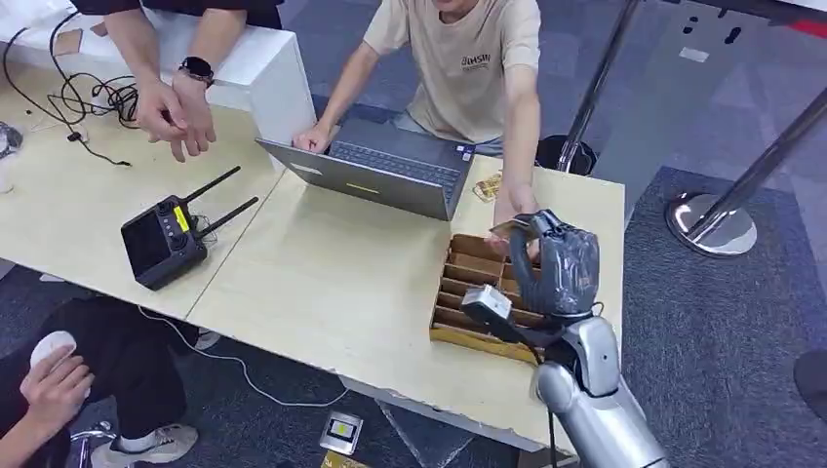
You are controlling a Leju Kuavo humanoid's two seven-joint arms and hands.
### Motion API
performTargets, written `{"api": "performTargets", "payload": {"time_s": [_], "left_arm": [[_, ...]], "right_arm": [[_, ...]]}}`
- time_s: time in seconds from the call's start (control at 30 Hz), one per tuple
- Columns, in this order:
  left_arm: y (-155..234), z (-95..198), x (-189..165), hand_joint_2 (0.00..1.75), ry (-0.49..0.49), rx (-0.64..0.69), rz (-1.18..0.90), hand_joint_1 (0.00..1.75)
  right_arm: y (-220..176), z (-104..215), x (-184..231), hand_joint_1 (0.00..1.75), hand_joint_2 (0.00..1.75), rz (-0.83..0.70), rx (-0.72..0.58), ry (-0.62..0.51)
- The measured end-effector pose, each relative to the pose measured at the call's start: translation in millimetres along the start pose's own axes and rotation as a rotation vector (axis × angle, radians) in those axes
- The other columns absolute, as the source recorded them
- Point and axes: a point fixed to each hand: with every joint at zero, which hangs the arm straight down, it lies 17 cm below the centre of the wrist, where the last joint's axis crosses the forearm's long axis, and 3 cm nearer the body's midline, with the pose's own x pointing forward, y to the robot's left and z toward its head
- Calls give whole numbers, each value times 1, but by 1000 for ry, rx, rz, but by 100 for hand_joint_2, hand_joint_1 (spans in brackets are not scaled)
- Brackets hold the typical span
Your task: Pass the card to the sensor for recognition and then transmit it.
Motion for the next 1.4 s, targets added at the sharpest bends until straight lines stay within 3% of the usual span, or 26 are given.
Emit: {"api": "performTargets", "payload": {"time_s": [0.43,0.77,0.8,0.83,0.87,0.9,0.93,1.07,1.1,1.4], "left_arm": [[0,0,2,0,-14,2,-19,0],[-2,1,2,0,-16,-4,-31,0],[-2,1,2,0,-17,-5,-33,0],[-2,1,2,0,-14,-6,-34,0],[-3,1,1,0,-14,-8,-36,0],[-3,1,2,0,-14,-8,-37,0],[-3,1,2,0,-15,-8,-38,0],[-3,1,2,0,-18,-8,-44,0],[-3,1,2,0,-20,-7,-49,0],[-3,1,3,0,-25,-7,-66,0]], "right_arm": [[-10,-33,18,175,175,45,-41,-70],[0,-31,8,175,175,120,-1,-91],[2,-30,4,129,175,127,5,-86],[3,-29,1,44,175,130,10,-80],[5,-28,-1,26,175,135,16,-76],[7,-27,-5,26,175,137,22,-68],[8,-25,-8,0,175,139,26,-59],[11,-23,-16,0,175,139,37,-39],[12,-21,-19,0,0,135,40,-30],[4,-16,-41,0,0,40,3,69]]}}
